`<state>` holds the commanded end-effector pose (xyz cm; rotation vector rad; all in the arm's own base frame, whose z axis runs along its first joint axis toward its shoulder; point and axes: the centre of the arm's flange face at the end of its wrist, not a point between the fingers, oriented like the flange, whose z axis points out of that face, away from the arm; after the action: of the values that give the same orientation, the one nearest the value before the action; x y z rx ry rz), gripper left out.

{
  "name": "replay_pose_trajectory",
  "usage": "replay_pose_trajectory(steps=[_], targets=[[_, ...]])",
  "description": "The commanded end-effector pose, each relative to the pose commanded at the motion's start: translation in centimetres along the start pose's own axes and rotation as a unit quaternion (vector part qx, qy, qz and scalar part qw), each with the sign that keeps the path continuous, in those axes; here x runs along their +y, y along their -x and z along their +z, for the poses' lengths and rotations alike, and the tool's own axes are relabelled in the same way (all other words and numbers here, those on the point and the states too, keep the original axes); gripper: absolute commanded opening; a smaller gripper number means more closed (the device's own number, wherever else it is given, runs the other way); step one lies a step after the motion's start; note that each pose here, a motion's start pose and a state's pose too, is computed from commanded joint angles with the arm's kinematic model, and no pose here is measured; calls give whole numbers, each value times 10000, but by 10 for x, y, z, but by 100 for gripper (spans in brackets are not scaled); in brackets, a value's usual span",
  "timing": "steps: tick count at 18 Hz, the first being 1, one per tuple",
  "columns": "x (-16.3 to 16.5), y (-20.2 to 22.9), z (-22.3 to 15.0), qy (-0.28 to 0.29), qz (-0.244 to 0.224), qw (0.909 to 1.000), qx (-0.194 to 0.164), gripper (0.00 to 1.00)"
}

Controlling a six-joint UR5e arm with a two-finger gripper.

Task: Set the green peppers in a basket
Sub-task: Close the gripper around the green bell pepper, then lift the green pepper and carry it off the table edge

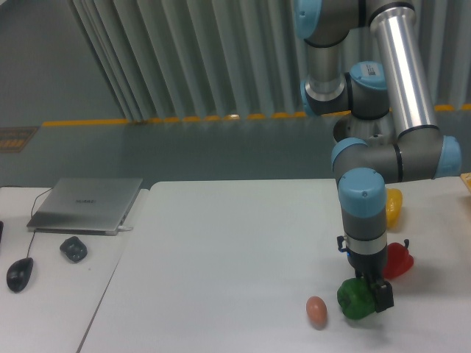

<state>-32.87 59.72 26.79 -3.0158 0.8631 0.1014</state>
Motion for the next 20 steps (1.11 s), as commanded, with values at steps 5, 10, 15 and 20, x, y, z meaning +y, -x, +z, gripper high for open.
replay_pose_trajectory(steps=[5,10,15,20], targets=[[-1,2,-3,-14,-9,10000,-44,73],[2,2,-21,-68,-168,9997,-178,66],[7,0,-43,-129,-187,9992,-319,62],[7,-2,-41,-121,-194,9993,-290,56]])
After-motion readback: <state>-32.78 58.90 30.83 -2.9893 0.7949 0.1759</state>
